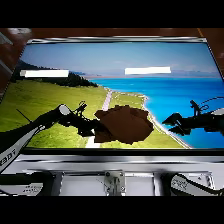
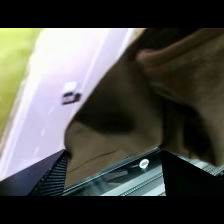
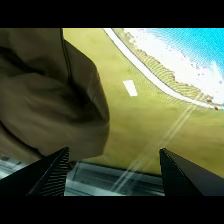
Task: Fold the shirts.
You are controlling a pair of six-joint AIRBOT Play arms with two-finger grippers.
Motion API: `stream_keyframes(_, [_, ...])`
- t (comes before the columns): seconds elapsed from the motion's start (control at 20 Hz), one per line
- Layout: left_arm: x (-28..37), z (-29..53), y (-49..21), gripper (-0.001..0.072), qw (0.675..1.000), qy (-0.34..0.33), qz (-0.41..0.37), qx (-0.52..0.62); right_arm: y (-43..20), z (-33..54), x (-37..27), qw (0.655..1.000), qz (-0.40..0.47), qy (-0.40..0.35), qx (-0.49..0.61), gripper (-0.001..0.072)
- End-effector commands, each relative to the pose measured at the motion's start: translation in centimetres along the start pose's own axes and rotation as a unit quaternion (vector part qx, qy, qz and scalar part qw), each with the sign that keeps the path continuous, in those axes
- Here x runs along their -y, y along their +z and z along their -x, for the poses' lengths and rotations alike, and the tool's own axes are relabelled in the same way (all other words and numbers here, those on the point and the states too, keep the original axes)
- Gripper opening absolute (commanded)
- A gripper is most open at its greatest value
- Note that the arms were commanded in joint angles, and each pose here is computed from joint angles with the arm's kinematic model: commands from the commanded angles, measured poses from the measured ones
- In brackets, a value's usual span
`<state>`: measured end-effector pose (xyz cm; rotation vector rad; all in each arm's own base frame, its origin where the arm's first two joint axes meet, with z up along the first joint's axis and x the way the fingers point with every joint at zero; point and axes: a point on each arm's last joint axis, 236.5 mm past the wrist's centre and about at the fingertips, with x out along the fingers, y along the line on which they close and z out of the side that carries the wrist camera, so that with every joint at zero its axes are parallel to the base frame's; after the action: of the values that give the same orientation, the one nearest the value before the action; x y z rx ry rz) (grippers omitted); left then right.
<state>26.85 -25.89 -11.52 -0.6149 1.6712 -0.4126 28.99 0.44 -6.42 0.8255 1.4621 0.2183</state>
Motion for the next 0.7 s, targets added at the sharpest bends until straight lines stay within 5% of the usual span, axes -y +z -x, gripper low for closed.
stream_keyframes(0.0, [0.3,-1.8,1.2,0.0663,0.999,-0.01,0.019,0.025,0.1,-0.1,-0.3,1.0,-0.008,0.009,0.001,0.0684])
stream_keyframes(0.1, [0.3,-1.8,1.6,0.0491,0.999,-0.01,0.021,0.033,0.1,-0.1,-0.3,1.0,-0.014,0.01,0.001,0.0683])
stream_keyframes(0.2, [0.5,-1.7,1.8,0.0183,0.999,-0.011,0.008,0.035,-0.3,-0.8,-0.8,1.0,0.002,0.001,-0.009,0.0683])
stream_keyframes(0.3, [0.8,-1.5,1.5,0.0043,0.999,-0.014,-0.014,0.029,-0.6,-2.3,-1.7,0.999,0.028,-0.01,-0.016,0.0683])
stream_keyframes(0.65, [1.8,-0.6,0.8,0.0043,0.998,-0.022,-0.051,0.023,-2.2,-8.3,-2.9,0.997,0.021,-0.02,-0.075,0.0684])
